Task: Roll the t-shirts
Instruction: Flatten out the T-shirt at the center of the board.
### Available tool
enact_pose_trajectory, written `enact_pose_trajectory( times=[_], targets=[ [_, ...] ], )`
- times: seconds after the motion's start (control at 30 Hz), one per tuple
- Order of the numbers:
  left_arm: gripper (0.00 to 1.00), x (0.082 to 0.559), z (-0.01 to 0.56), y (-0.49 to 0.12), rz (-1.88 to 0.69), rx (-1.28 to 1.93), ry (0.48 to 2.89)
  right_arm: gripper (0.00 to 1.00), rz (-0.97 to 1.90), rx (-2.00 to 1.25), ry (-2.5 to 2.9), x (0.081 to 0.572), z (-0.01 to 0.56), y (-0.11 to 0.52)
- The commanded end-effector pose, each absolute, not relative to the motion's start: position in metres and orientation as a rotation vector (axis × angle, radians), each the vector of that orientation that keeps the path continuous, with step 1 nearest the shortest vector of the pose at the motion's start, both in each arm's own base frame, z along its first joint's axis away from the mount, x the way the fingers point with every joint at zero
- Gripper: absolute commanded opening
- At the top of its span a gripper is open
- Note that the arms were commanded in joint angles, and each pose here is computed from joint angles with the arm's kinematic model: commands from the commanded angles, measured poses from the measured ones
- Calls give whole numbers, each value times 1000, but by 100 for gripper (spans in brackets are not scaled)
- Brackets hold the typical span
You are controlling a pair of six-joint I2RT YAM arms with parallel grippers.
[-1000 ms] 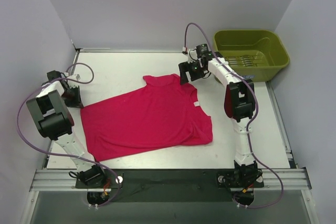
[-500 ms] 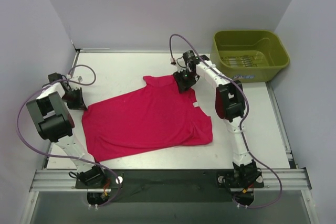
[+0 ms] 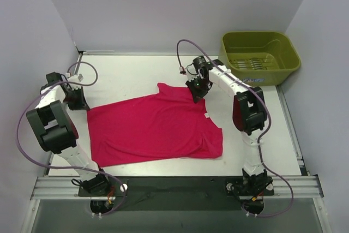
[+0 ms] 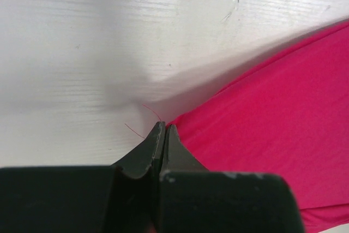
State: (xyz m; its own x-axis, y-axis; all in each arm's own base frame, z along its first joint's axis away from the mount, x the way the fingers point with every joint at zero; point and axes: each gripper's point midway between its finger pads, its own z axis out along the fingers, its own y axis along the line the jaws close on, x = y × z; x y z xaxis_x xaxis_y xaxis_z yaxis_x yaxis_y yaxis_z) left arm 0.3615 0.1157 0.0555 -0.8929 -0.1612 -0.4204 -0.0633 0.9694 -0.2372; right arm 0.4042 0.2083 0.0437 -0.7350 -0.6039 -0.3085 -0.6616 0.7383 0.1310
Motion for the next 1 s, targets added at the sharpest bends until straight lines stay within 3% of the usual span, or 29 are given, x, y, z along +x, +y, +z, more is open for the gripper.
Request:
enact_pose_trajectory(
  times=[0.0, 0.1, 0.17, 0.2, 0.23, 0.33, 0.4, 0.53, 0.6, 0.97],
  targets=[
    [0, 381, 105, 110, -319, -119, 2531, 0, 359, -1309, 2626, 314, 102, 211],
    [0, 375, 111, 102, -350, -84, 2512, 0, 500, -1656, 2572, 233, 111, 215],
    [0, 370, 111, 98, -360, -62, 2513, 18, 645, -1822, 2639, 184, 121, 204],
    [0, 365, 107, 96, -365, -48, 2524, 31, 615, -1728, 2738, 185, 121, 200],
    [0, 363, 107, 95, -365, -33, 2526, 37, 711, -1699, 2796, 185, 128, 203],
    [0, 357, 102, 94, -363, 2, 2546, 47, 1074, -1266, 2912, 232, 158, 218],
    [0, 355, 101, 95, -358, 17, 2559, 55, 1122, -1117, 2849, 266, 168, 222],
    [0, 358, 106, 97, -349, 19, 2553, 55, 739, -996, 2834, 340, 140, 198],
    [0, 358, 107, 98, -345, 8, 2556, 54, 719, -969, 2853, 351, 131, 197],
    [0, 350, 113, 103, -289, -14, 2581, 52, 895, -878, 3155, 287, 79, 193]
  ],
)
